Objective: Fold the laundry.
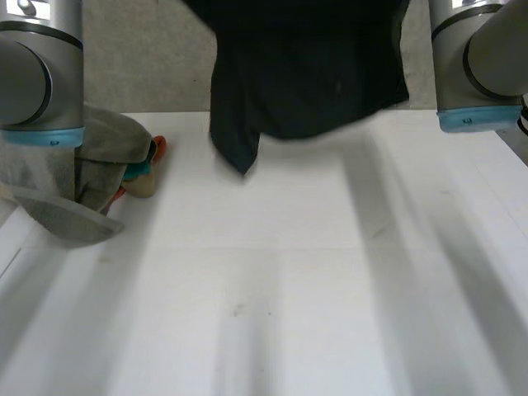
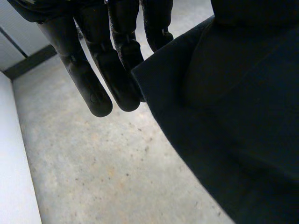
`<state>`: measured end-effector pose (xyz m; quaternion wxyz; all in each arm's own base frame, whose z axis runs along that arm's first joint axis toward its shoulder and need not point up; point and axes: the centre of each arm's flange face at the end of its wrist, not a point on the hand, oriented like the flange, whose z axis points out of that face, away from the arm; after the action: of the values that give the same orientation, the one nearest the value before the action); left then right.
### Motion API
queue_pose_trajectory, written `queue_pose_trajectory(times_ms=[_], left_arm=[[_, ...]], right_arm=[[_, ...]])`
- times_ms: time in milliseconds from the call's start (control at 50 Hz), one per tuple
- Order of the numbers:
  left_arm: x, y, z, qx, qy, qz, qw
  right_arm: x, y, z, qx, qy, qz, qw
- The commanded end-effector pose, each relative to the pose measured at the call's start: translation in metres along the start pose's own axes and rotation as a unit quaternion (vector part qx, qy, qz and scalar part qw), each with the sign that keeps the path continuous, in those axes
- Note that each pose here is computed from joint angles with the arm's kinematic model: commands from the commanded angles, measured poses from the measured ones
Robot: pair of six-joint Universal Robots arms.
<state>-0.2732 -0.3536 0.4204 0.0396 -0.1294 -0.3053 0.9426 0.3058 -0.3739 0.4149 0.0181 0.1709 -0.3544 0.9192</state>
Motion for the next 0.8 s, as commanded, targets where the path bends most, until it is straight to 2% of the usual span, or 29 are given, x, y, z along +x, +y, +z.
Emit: queue_pose_trajectory(times_ms=[20, 120, 180, 220, 240, 260, 280, 300, 360, 420, 460, 500, 540, 560, 620, 640, 660, 680, 700, 720, 780, 800], left_arm=[[0.012, 0.028, -0.042, -0.113, 0.033, -0.015, 0.993], [0.023, 0.051, -0.086, -0.2, 0.063, -0.017, 0.978], [0.032, 0.067, -0.125, -0.273, 0.09, -0.02, 0.957], [0.038, 0.077, -0.157, -0.329, 0.111, -0.015, 0.938], [0.04, 0.079, -0.168, -0.346, 0.118, -0.012, 0.931], [0.041, 0.081, -0.178, -0.363, 0.126, -0.008, 0.923], [0.043, 0.083, -0.199, -0.395, 0.144, 0.002, 0.907], [0.045, 0.083, -0.209, -0.41, 0.155, 0.008, 0.899], [0.054, 0.077, -0.244, -0.453, 0.202, 0.034, 0.868], [0.057, 0.067, -0.271, -0.489, 0.242, 0.057, 0.836], [0.055, 0.06, -0.278, -0.501, 0.253, 0.067, 0.825], [0.05, 0.042, -0.286, -0.518, 0.273, 0.076, 0.807], [0.046, 0.029, -0.293, -0.534, 0.287, 0.079, 0.791], [0.043, 0.016, -0.3, -0.552, 0.301, 0.08, 0.773], [0.039, -0.005, -0.308, -0.575, 0.32, 0.076, 0.749], [0.036, -0.022, -0.316, -0.592, 0.337, 0.071, 0.729], [0.035, -0.028, -0.319, -0.599, 0.345, 0.069, 0.719], [0.034, -0.035, -0.323, -0.608, 0.352, 0.066, 0.709], [0.032, -0.045, -0.332, -0.628, 0.369, 0.06, 0.682], [0.032, -0.049, -0.336, -0.637, 0.377, 0.059, 0.67], [0.032, -0.061, -0.345, -0.653, 0.406, 0.058, 0.637], [0.033, -0.062, -0.345, -0.651, 0.411, 0.061, 0.636]], right_arm=[[-0.02, 0.024, -0.024, -0.038, -0.056, 0.028, 0.997], [-0.04, 0.06, -0.056, -0.132, -0.11, 0.032, 0.985], [-0.054, 0.089, -0.083, -0.207, -0.145, 0.029, 0.967], [-0.061, 0.103, -0.099, -0.246, -0.167, 0.022, 0.955], [-0.068, 0.117, -0.119, -0.29, -0.194, 0.009, 0.937], [-0.071, 0.123, -0.129, -0.31, -0.207, 0.002, 0.928], [-0.073, 0.126, -0.136, -0.325, -0.218, -0.005, 0.92], [-0.076, 0.136, -0.156, -0.363, -0.247, -0.025, 0.898], [-0.079, 0.143, -0.188, -0.413, -0.3, -0.057, 0.858], [-0.078, 0.143, -0.214, -0.447, -0.336, -0.078, 0.825], [-0.078, 0.143, -0.226, -0.462, -0.347, -0.086, 0.812], [-0.076, 0.139, -0.245, -0.485, -0.367, -0.089, 0.789], [-0.071, 0.13, -0.253, -0.498, -0.376, -0.089, 0.777], [-0.068, 0.123, -0.255, -0.503, -0.381, -0.089, 0.771], [-0.051, 0.087, -0.26, -0.517, -0.397, -0.091, 0.753], [-0.049, 0.079, -0.263, -0.52, -0.403, -0.091, 0.748], [-0.044, 0.065, -0.275, -0.534, -0.422, -0.091, 0.727], [-0.041, 0.058, -0.281, -0.543, -0.433, -0.091, 0.714], [-0.039, 0.053, -0.289, -0.553, -0.446, -0.093, 0.698], [-0.035, 0.045, -0.303, -0.566, -0.472, -0.101, 0.669], [-0.031, 0.039, -0.315, -0.569, -0.498, -0.115, 0.644], [-0.032, 0.039, -0.32, -0.564, -0.508, -0.122, 0.64]])
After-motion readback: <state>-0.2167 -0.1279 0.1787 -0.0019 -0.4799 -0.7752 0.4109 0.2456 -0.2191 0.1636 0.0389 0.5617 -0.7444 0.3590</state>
